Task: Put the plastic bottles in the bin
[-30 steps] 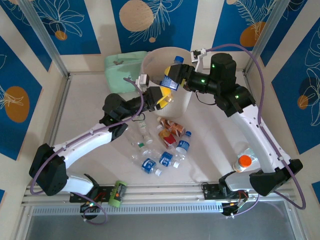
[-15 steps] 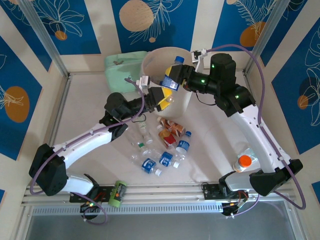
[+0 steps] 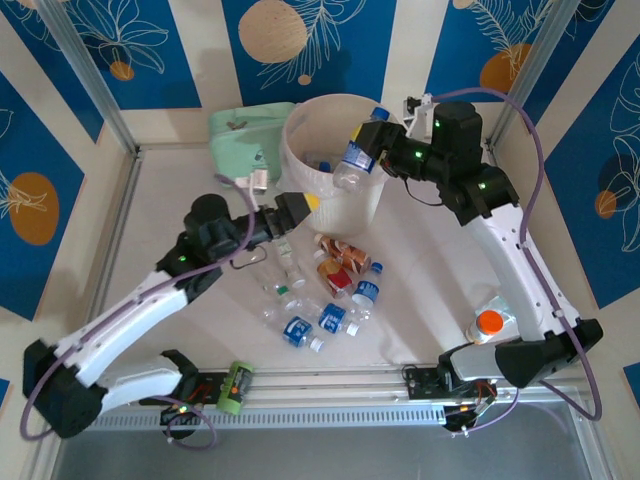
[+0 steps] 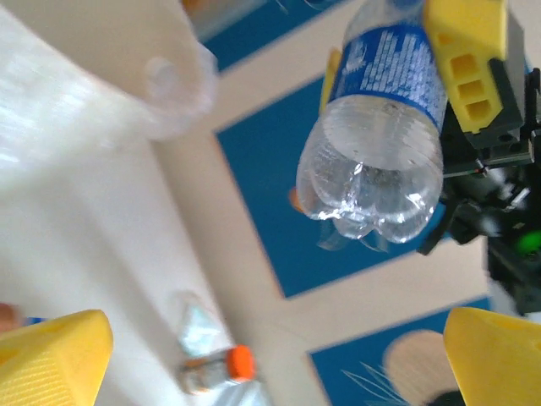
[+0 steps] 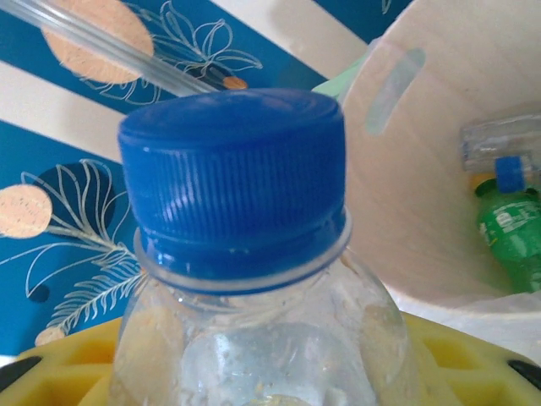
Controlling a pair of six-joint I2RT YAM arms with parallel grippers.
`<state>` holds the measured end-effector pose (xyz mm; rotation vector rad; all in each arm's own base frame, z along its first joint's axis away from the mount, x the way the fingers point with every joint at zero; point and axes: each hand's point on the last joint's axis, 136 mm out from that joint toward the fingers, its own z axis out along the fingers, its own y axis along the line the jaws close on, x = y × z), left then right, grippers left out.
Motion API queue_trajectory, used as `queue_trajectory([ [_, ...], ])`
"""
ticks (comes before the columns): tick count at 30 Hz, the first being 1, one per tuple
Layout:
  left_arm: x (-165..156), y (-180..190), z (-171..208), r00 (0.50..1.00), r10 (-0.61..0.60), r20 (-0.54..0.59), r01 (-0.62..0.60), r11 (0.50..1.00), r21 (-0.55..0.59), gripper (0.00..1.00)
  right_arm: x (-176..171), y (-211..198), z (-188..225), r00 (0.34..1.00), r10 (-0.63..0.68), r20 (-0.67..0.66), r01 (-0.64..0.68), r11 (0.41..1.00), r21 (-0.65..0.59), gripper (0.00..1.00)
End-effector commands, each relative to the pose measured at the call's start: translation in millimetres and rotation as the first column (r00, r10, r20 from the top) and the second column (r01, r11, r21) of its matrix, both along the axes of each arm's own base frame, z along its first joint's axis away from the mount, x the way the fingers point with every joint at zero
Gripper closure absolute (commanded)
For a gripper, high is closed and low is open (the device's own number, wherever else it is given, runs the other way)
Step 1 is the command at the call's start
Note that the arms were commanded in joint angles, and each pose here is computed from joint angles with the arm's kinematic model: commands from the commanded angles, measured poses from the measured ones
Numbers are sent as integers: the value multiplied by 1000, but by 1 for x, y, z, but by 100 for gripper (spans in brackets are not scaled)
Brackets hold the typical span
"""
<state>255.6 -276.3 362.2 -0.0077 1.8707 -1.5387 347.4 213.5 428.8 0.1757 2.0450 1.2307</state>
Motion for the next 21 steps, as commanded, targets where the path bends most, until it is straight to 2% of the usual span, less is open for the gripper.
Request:
queue_trajectory([
  [1,9,60,-22,966,249,71,-259,926,275,0,21,-8,-8,997,-50,-52,50,999,-6,53],
  [3,10,88,-32,937,339,88,-347,866,358,0,37,-10,-13,995,-60,-83,60,998,-6,54],
  [5,10,108,-45,916,395,72,-386,818,426,0,51,-9,-17,993,-63,-102,62,998,-18,55],
  [9,10,130,-73,893,450,13,-390,757,524,0,76,-8,-22,990,-67,-120,63,997,-39,55],
  [17,10,152,-122,839,532,-111,-366,705,607,0,112,11,-38,981,-29,-194,19,999,-50,53],
  [19,9,156,-133,826,545,-145,-351,698,624,0,119,15,-47,975,-36,-218,21,997,-73,49],
  [21,7,157,-143,819,547,-173,-329,694,640,1,125,19,-57,969,-39,-243,17,996,-89,41],
])
